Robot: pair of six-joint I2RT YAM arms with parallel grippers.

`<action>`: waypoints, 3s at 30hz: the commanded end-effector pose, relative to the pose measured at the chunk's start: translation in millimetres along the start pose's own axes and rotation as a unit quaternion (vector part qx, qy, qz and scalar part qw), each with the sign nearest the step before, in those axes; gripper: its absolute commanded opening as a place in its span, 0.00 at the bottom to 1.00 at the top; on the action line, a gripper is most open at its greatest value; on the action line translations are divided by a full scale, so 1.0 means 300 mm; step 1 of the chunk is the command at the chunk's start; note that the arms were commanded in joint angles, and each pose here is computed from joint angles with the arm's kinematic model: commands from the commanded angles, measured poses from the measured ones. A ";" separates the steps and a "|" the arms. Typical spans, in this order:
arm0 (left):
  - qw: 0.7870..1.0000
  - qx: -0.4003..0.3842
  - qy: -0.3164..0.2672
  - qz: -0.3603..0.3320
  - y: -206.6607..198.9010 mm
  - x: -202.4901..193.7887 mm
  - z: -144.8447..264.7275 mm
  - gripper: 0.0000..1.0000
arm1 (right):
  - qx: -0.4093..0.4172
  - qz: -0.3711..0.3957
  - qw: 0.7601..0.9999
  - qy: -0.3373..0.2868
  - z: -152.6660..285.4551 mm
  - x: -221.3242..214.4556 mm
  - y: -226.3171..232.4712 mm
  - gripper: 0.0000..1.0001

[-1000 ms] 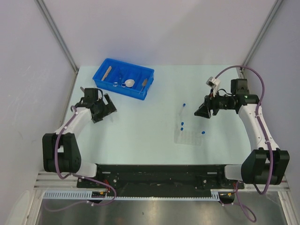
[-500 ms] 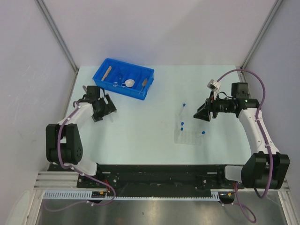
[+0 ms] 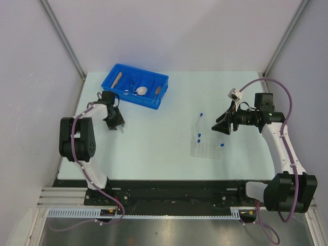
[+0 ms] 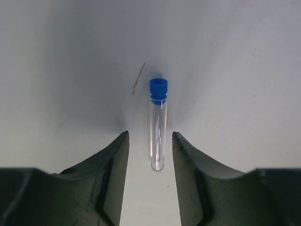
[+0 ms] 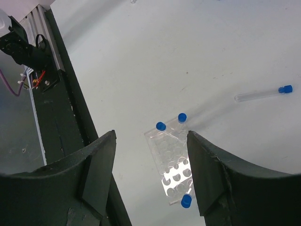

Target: Organize the chemistry lab equipment

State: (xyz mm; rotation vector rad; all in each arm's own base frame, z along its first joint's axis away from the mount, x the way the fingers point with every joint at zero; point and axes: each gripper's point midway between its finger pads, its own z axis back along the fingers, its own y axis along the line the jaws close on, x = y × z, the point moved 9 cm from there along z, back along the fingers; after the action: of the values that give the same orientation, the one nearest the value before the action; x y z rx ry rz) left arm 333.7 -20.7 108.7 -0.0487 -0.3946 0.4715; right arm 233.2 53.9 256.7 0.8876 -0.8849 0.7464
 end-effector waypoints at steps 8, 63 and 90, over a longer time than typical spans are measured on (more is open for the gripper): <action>0.996 0.063 0.008 -0.068 -0.032 -0.027 -0.039 0.20 | 0.008 0.024 0.999 -0.024 0.017 0.027 0.026 0.66; 0.740 -0.523 -0.228 -0.356 -0.606 -0.592 0.739 0.02 | 0.087 -0.135 0.983 0.084 -0.346 0.184 0.208 0.52; 0.758 -0.492 -0.283 -0.321 -0.507 -0.578 0.761 0.88 | 0.051 0.004 0.994 0.099 -0.287 0.155 0.205 0.06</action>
State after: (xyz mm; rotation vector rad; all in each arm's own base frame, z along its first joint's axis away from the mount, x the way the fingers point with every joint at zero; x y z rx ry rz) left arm 178.4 -266.8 254.2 -0.7795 -1.0406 -0.5530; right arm 236.6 176.6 273.0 1.0121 -0.5436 0.7230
